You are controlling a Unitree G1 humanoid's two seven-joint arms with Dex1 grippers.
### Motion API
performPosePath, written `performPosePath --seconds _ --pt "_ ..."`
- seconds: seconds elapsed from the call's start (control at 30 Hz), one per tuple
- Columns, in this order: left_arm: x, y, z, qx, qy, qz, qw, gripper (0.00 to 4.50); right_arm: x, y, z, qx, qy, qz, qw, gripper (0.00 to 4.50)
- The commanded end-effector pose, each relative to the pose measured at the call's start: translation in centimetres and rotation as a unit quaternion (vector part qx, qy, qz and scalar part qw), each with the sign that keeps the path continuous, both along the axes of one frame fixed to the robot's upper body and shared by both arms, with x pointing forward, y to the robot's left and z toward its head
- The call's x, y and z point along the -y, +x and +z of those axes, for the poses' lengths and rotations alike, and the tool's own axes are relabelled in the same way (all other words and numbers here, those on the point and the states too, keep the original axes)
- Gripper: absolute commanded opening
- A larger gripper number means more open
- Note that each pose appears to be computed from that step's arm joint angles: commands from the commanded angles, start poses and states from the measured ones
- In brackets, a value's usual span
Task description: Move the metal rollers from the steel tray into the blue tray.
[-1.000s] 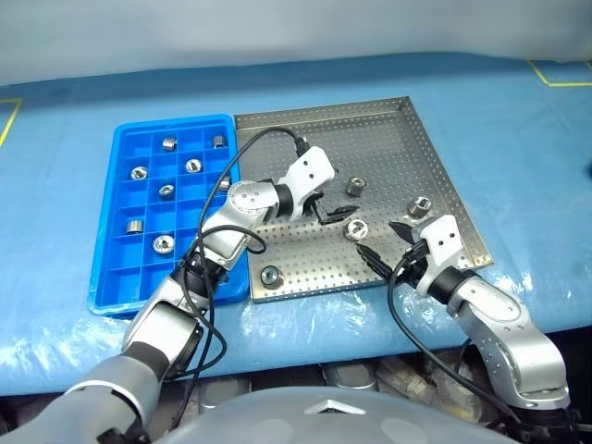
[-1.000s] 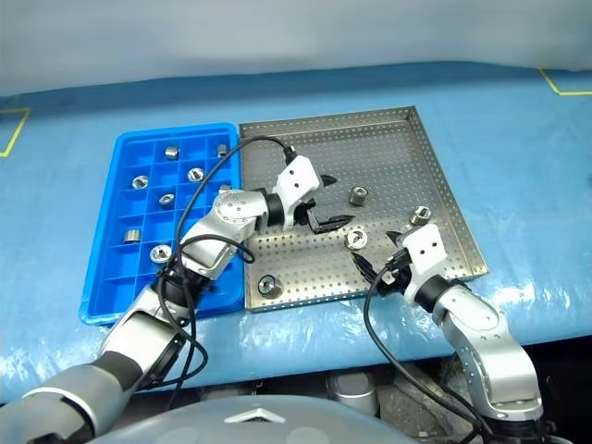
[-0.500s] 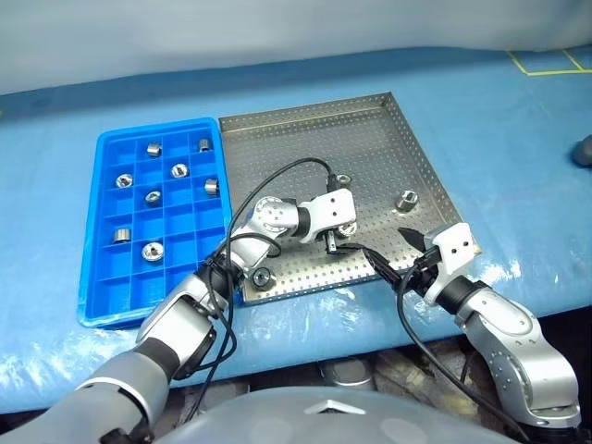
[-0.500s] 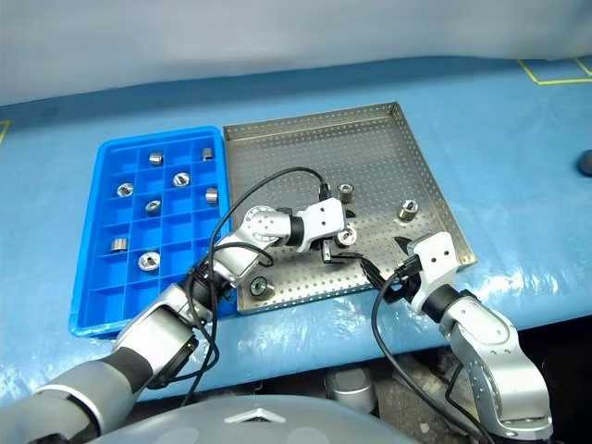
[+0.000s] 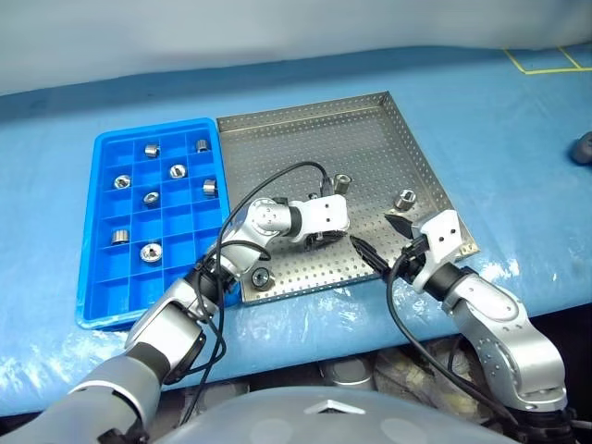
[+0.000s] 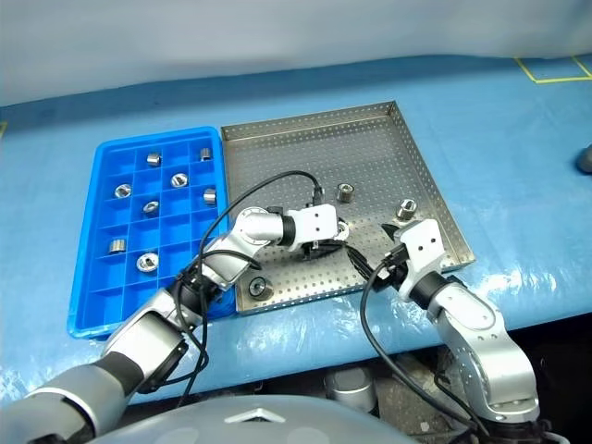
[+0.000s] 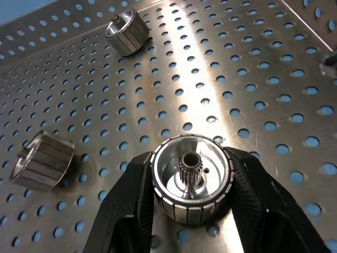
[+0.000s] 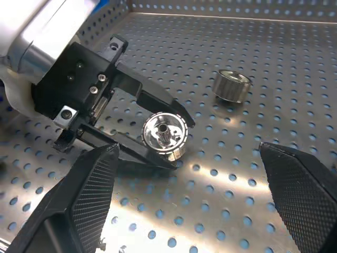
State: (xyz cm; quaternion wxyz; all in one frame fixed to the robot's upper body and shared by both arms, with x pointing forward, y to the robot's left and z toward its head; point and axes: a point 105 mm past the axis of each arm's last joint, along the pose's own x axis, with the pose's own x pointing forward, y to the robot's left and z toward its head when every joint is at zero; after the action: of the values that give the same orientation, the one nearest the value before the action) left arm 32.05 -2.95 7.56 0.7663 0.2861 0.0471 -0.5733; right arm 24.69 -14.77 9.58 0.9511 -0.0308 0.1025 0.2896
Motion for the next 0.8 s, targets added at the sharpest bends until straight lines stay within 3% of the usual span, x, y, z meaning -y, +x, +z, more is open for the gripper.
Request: performPosePath --seconds 0.03,0.2,0.3,0.53,0.63,0.8 --pt "-1.4 0.9 5.6 0.031 -0.096 0.058 0.993 1.69 -2.1 0.1 1.4 0.025 0.008 0.046 0.999 4.5" --pt "-7.0 1.6 9.8 0.066 -0.163 0.206 0.962 1.69 -5.0 0.4 2.5 0.038 0.021 0.122 0.992 4.5" --pt "-10.3 1.2 10.4 0.085 -0.166 0.281 0.942 1.69 -6.8 0.3 2.5 0.034 0.017 0.179 0.983 4.5" --pt "-18.7 -1.8 10.5 0.111 -0.151 0.477 0.859 1.69 -10.8 0.8 3.5 0.05 0.012 0.303 0.951 4.5" --pt "-20.4 -3.6 9.9 0.1 -0.153 0.529 0.829 1.69 -12.5 0.8 3.8 0.054 0.017 0.35 0.935 4.5" --pt "-22.0 -6.8 6.9 0.057 -0.144 0.596 0.788 1.69 -15.3 0.2 4.0 0.063 0.015 0.425 0.903 4.5"
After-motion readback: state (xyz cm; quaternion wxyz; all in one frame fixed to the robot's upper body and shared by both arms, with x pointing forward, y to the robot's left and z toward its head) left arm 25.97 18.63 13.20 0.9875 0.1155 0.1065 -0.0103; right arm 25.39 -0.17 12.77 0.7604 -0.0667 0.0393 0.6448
